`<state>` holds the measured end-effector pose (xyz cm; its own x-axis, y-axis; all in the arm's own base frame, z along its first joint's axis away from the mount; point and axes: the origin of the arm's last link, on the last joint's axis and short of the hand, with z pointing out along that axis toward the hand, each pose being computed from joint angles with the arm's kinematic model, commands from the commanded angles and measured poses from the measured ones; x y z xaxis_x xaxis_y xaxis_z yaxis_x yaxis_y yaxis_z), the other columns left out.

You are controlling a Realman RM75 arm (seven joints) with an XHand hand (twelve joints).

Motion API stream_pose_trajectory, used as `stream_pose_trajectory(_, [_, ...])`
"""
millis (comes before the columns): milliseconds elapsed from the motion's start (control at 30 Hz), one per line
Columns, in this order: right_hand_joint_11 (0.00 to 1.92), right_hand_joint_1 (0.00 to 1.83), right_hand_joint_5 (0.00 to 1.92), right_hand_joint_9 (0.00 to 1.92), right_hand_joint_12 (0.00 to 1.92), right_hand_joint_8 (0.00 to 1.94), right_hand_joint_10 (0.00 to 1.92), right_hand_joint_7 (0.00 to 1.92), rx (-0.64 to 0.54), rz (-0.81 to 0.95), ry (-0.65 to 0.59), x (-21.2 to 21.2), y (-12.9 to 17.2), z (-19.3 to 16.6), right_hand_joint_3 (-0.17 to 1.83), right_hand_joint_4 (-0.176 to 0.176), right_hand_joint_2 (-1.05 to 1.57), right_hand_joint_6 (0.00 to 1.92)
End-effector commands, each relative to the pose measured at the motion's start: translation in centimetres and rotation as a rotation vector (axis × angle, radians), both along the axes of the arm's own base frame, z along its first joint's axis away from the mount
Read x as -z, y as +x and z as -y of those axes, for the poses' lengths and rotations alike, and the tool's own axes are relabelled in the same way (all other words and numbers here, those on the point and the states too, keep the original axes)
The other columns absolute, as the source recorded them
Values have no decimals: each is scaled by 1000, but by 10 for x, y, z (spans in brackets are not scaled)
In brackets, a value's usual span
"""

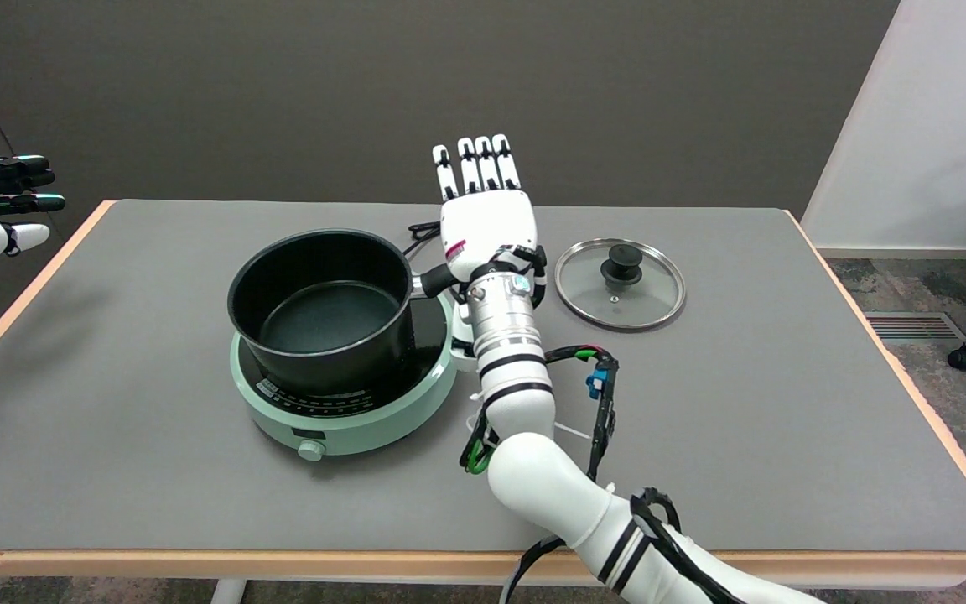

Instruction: Pick up the pot.

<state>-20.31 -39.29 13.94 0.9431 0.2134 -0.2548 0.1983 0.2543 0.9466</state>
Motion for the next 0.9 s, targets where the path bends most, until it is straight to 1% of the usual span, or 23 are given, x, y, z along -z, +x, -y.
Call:
stream_pose_trajectory(33, [25, 1320, 25, 25, 25, 25, 25, 25, 72, 57, 4, 3, -6, 7, 1081, 55, -1047, 25])
stream_pose_trajectory(233, [24, 1314, 24, 24, 24, 24, 24, 24, 94, 71, 2, 0, -10, 9, 1104, 50, -1047, 24])
stream_pose_trajectory(300, [23, 1311, 23, 23, 23, 23, 23, 23, 96, 73, -1, -1, -11, 9, 1121, 40, -1047, 23])
stream_pose_trajectory(467, [20, 1296, 20, 20, 20, 20, 20, 20, 102, 88, -6, -5, -12, 9, 1209, 29, -1047, 20])
stream_pose_trajectory(733, [16, 1287, 16, 16, 16, 16, 16, 16, 125, 93, -13, -7, -13, 6, 1291, 39, -1047, 16])
stream_pose_trajectory(833, [14, 1282, 14, 14, 14, 14, 14, 14, 123, 95, -18, -7, -13, 4, 1323, 50, -1047, 14])
stream_pose_trajectory(900, [12, 1279, 12, 12, 12, 12, 12, 12, 130, 92, -19, -8, -14, 3, 1334, 63, -1047, 12])
